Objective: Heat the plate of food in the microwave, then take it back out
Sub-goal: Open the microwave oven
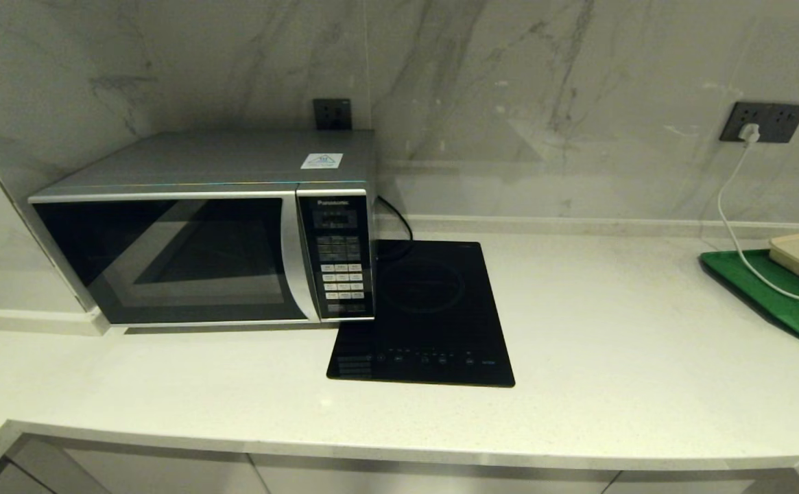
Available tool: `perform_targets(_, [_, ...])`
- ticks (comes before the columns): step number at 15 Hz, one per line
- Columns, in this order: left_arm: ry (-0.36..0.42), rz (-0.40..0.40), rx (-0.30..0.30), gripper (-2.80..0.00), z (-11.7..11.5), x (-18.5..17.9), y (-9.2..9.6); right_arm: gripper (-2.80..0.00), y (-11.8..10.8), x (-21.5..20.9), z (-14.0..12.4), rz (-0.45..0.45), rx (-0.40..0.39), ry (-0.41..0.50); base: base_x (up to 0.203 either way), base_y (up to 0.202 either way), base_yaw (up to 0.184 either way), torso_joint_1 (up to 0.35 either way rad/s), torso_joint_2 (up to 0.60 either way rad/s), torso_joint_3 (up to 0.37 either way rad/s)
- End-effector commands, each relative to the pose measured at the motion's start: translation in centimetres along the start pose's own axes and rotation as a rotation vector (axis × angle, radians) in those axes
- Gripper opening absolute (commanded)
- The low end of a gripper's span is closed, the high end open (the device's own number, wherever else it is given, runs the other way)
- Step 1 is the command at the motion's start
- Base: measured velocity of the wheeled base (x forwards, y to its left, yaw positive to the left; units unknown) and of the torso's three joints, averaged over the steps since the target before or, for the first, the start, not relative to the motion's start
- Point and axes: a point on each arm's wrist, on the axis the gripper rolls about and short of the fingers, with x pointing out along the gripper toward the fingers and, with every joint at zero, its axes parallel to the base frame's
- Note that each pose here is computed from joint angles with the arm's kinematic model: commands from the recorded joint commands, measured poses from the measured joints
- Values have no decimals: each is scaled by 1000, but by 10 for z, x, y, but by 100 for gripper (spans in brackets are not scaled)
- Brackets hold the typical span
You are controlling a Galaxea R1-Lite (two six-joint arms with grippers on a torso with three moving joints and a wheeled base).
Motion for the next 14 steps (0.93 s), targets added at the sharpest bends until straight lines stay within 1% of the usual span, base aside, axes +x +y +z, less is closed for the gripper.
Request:
perform_targets(1, [-166,26,-76,-280,-41,-38,33,-280,0,0,0,0,1,2,0,0,0,0,0,0])
perform_targets(2, [-206,58,-53,-280,-59,-43,41,-280,0,0,0,0,0,2,0,0,0,0,0,0])
perform_targets(3, [-244,83,-9,-280,-77,-46,47,-280,0,0,0,0,0,2,0,0,0,0,0,0])
perform_targets(5, [-332,114,106,-280,-112,-46,57,-280,0,0,0,0,2,2,0,0,0,0,0,0])
perform_targets(6, [-356,120,156,-280,-123,-38,60,-280,0,0,0,0,2,2,0,0,0,0,0,0])
perform_targets(7, [-385,94,196,-280,-131,-28,61,-280,0,0,0,0,2,2,0,0,0,0,0,0])
perform_targets(9, [-453,15,275,-280,-145,-3,64,-280,0,0,0,0,0,2,0,0,0,0,0,0])
perform_targets(10, [-479,-10,304,-280,-147,14,64,-280,0,0,0,0,2,2,0,0,0,0,0,0])
perform_targets(13, [-543,-46,346,-280,-153,62,66,-280,0,0,0,0,2,2,0,0,0,0,0,0])
perform_targets(14, [-583,-65,352,-280,-155,74,66,-280,0,0,0,0,2,2,0,0,0,0,0,0])
